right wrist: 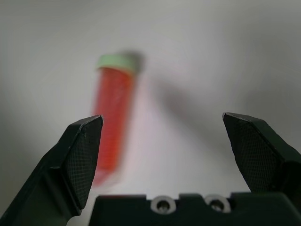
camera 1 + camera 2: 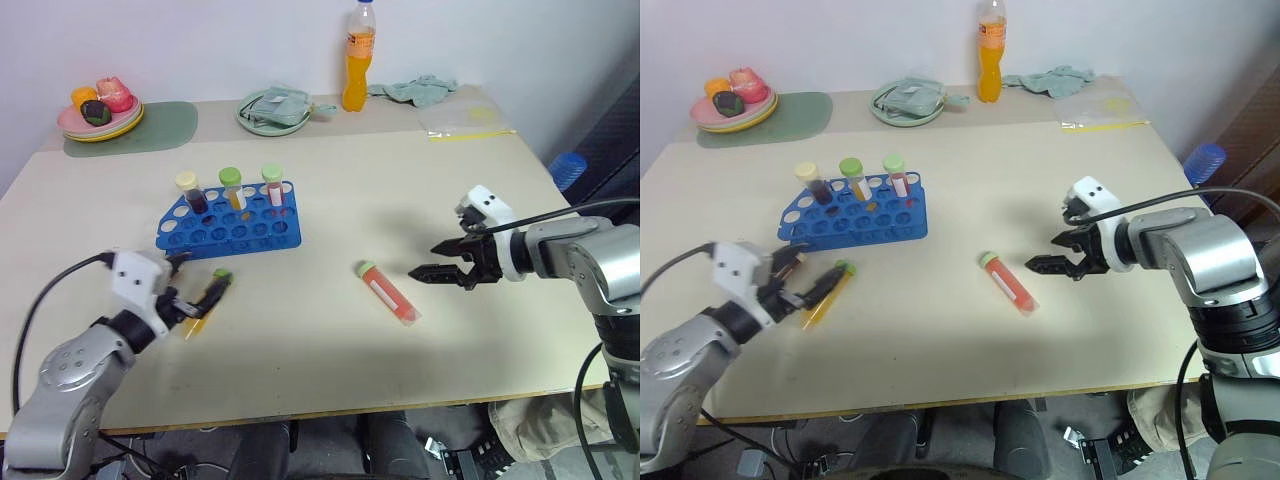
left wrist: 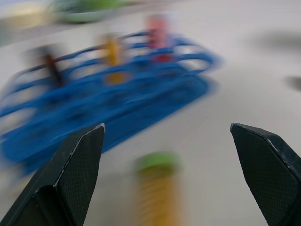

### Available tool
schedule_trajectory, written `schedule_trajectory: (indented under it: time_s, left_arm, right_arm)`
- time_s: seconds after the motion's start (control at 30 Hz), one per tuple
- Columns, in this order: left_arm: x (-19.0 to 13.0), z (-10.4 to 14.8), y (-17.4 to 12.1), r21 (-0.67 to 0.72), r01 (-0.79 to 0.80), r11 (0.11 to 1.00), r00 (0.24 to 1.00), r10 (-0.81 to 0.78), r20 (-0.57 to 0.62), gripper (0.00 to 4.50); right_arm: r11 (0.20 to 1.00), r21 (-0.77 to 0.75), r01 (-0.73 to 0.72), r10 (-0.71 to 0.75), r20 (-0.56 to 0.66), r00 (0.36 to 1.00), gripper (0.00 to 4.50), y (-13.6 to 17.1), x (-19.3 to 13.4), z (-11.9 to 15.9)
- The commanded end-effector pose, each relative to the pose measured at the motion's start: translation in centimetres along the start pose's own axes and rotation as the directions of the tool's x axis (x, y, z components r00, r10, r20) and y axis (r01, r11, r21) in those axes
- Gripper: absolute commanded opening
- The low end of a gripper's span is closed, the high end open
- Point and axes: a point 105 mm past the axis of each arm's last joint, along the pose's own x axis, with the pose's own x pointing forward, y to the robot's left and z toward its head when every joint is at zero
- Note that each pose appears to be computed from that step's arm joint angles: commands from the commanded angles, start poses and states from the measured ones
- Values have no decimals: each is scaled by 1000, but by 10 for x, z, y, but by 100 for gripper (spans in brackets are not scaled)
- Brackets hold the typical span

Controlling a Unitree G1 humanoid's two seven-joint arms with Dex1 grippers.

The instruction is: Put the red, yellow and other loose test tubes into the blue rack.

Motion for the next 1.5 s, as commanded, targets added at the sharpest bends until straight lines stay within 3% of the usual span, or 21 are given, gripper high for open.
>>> schedule_trajectory:
  time_s: [0.03,0.23,0.53,0.63,0.83,0.93,1.0,1.07,1.13,1.2,1.33,1.43,1.5]
  left_arm:
    - [11,9,-37,31,203,979,978,-204,31,439]
    - [15,-4,-80,68,413,908,911,-412,-30,439]
    - [7,-8,-83,61,376,925,927,-375,-27,439]
    - [6,-10,-83,61,367,928,930,-366,-31,450]
    - [5,-11,-80,60,342,938,940,-340,-31,450]
    - [4,-12,-73,39,299,953,954,-299,-22,450]
    - [3,-9,-63,12,247,969,969,-247,0,450]
    - [2,-4,-50,-20,177,984,984,-176,37,450]
    - [0,2,-35,-48,90,995,993,-86,77,450]
    - [-3,6,-15,-97,-16,995,992,28,122,450]
    - [-10,12,25,-192,-243,951,937,281,205,450]
    - [-11,6,31,-147,-303,942,927,327,183,450]
    - [-14,0,32,-116,-324,939,926,340,163,450]
  right_arm:
    - [999,35,38,-36,-56,998,450,6,6,8]
    - [996,72,45,-37,-108,993,450,6,28,22]
    - [993,119,-26,49,-195,980,450,24,58,25]
    - [990,137,-20,49,-213,976,366,25,63,24]
    - [988,149,-30,61,-208,976,79,31,65,29]
    - [998,50,-29,34,-110,993,70,40,60,47]
    - [995,-101,-18,30,119,992,70,49,56,73]
    - [957,-282,63,47,366,930,70,57,48,95]
    - [915,-389,108,121,520,846,70,67,43,104]
    - [877,-471,92,292,676,677,70,88,31,115]
    - [918,-382,104,292,829,477,70,94,45,132]
    - [919,-367,148,281,869,408,70,107,69,146]
    - [927,-343,150,261,880,398,70,113,89,151]
